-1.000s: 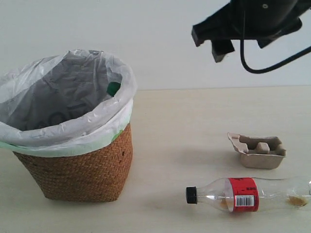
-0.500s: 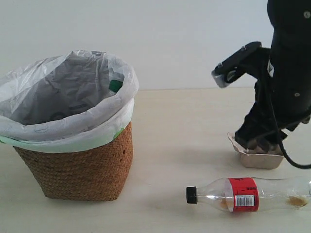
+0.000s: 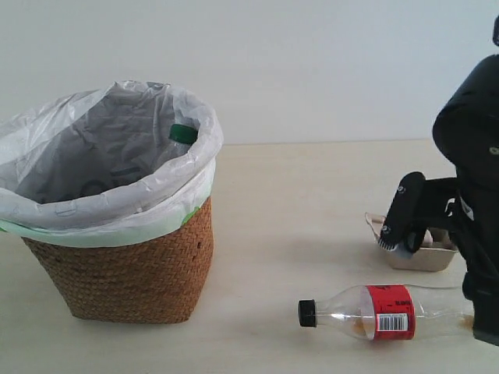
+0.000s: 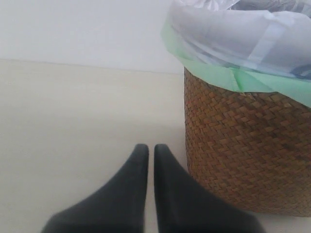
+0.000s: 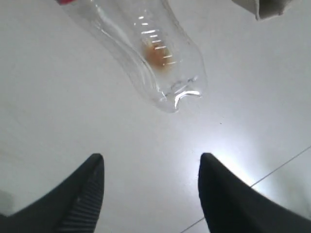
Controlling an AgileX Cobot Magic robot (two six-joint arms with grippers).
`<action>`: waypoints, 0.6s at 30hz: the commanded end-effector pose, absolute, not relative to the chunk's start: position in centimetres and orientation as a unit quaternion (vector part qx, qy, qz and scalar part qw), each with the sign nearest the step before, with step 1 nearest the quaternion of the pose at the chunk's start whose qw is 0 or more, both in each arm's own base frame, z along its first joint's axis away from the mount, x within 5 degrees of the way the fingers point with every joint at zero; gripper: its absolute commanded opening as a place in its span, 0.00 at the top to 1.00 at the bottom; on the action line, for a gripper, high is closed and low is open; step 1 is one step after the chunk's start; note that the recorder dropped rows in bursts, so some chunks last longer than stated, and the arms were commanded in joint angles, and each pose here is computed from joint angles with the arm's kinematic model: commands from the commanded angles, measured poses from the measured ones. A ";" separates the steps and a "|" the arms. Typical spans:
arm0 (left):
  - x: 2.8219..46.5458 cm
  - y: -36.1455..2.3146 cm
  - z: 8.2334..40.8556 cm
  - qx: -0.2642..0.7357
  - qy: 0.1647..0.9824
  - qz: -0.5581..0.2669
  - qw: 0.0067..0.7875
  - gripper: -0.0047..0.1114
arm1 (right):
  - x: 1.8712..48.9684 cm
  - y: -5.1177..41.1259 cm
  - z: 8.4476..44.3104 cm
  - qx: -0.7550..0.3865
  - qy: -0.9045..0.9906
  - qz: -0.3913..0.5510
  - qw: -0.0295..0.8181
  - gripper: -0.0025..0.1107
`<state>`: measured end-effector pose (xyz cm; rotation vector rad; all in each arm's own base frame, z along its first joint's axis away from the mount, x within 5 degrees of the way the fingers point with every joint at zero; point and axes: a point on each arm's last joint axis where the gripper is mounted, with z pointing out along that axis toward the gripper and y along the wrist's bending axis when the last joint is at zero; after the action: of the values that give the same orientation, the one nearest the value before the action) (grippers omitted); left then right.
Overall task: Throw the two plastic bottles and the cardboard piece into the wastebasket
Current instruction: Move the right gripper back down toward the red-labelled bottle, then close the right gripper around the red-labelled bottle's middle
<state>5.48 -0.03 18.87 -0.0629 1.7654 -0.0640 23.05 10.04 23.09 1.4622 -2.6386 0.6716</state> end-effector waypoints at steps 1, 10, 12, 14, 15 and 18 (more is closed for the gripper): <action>5.5 0.0 18.8 -0.029 0.770 -0.027 0.636 0.93 | 23.1 9.9 22.6 0.498 -0.840 0.215 0.003 0.53; 5.5 0.0 18.8 -0.029 0.770 -0.027 0.636 0.93 | 24.2 10.8 19.3 0.520 -0.830 0.202 0.012 0.52; 5.5 0.0 18.8 -0.029 0.770 -0.027 0.636 0.93 | 24.5 11.0 18.4 0.525 -0.827 0.201 0.020 0.52; 5.5 0.0 18.8 -0.029 0.770 -0.027 0.636 0.93 | 24.8 11.3 17.5 0.530 -0.825 0.196 0.020 0.52; 5.5 0.0 18.8 -0.029 0.770 -0.027 0.636 0.93 | 24.9 11.4 17.3 0.532 -0.824 0.195 0.019 0.52; 5.5 0.0 18.8 -0.029 0.770 -0.027 0.636 0.93 | 25.3 11.6 16.6 0.540 -0.818 0.199 0.015 0.52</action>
<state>5.48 -0.03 18.87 -0.0629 1.7654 -0.0640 24.98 11.55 17.04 1.6456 -2.5575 0.6029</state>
